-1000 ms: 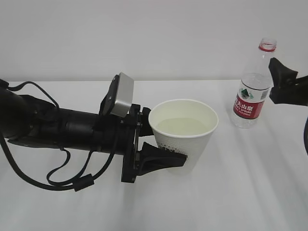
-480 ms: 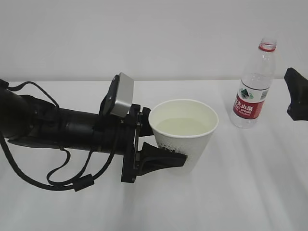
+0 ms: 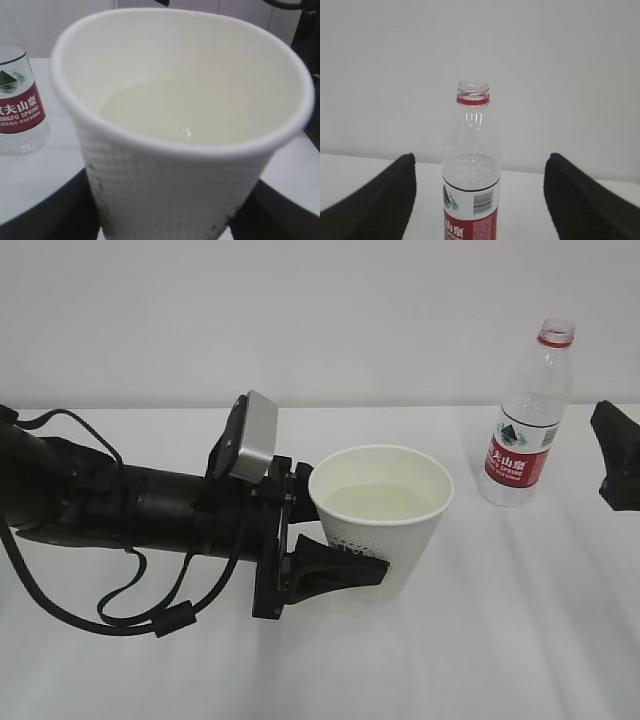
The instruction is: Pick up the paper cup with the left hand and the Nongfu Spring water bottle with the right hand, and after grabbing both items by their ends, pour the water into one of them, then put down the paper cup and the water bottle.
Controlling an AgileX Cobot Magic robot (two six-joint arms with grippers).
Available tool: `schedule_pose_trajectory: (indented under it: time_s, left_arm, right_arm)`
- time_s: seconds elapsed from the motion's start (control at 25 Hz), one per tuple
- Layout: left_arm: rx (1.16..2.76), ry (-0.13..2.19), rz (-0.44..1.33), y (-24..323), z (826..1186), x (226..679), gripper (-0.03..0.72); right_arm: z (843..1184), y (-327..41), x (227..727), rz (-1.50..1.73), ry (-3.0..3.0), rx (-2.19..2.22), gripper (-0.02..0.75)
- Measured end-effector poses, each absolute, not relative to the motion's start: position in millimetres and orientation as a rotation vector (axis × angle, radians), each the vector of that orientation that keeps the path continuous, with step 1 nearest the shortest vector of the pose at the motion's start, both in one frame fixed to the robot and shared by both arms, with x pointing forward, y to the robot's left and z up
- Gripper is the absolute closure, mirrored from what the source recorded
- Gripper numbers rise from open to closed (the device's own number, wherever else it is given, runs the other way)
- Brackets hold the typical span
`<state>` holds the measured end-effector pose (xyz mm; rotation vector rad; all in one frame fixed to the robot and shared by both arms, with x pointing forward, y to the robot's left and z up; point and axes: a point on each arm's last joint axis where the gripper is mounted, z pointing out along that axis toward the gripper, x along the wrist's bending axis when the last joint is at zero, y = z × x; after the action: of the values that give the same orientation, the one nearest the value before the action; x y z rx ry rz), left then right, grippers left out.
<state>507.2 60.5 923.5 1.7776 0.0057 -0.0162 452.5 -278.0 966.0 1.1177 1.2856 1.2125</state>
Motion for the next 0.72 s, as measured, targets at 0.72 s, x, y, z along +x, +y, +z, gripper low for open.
schedule_pose_trajectory:
  time_s: [0.72]
  left_arm:
    - [1.693,0.216,0.098,64.9,929.6,526.8,0.192]
  right_arm:
    - [966.0,-277.7,452.5,1.214,1.289,1.114,0.144]
